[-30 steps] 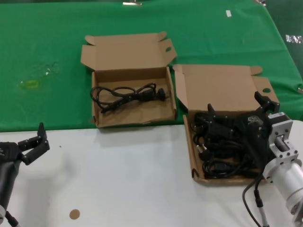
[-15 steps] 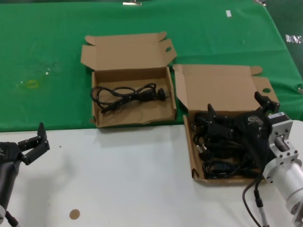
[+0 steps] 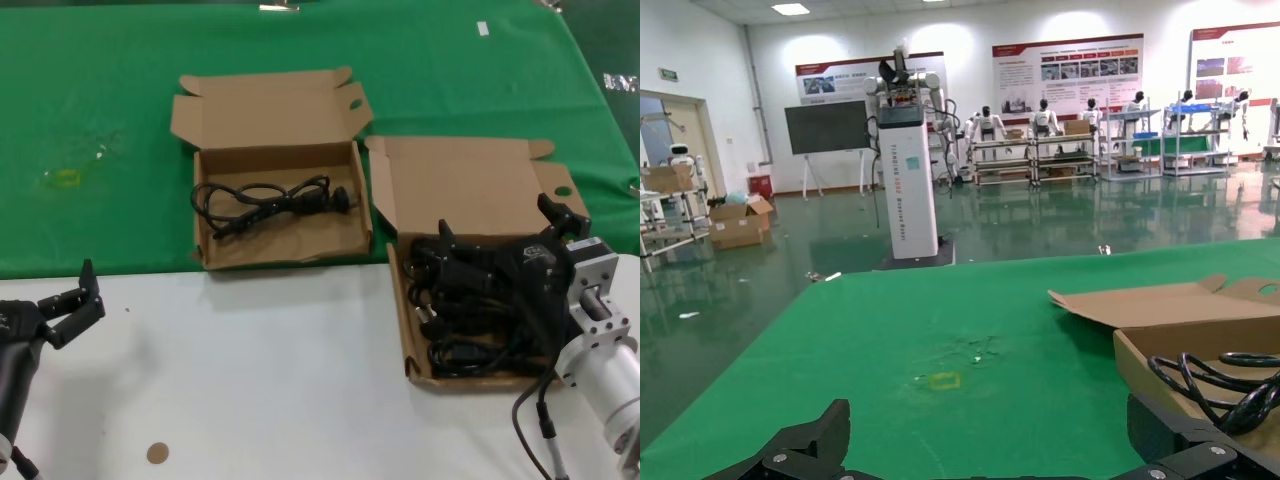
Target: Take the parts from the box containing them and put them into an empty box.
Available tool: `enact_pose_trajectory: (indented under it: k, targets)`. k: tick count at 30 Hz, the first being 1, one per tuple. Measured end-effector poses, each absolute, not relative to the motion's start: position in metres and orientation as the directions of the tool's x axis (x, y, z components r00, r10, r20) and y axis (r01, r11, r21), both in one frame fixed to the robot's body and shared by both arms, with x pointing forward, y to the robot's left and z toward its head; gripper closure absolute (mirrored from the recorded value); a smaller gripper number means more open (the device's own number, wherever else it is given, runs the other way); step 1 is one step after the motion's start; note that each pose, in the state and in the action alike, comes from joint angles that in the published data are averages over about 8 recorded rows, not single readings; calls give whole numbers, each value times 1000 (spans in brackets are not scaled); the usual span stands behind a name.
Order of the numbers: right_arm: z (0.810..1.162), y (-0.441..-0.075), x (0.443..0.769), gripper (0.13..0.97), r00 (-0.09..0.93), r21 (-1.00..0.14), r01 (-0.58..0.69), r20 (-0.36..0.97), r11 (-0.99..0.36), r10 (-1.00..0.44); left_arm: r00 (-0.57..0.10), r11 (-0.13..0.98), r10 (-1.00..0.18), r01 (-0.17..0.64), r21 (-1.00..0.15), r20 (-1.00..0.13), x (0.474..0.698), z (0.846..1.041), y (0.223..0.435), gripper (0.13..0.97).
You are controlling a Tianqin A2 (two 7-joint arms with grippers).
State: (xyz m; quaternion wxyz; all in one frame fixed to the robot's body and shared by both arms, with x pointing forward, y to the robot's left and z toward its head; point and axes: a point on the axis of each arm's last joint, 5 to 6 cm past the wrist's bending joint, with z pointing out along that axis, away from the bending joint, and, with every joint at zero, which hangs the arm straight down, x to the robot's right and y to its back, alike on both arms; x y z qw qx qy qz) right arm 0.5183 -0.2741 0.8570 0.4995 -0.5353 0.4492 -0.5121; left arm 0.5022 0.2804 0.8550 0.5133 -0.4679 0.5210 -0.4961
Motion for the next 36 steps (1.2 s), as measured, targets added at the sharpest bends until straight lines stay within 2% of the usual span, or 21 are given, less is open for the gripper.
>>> enact_pose_trajectory:
  k: [36]
  targets:
    - [857, -274, 518, 130, 72, -995, 31, 100, -98, -992, -35, 70, -997, 22, -997, -71, 502, 855, 280, 132]
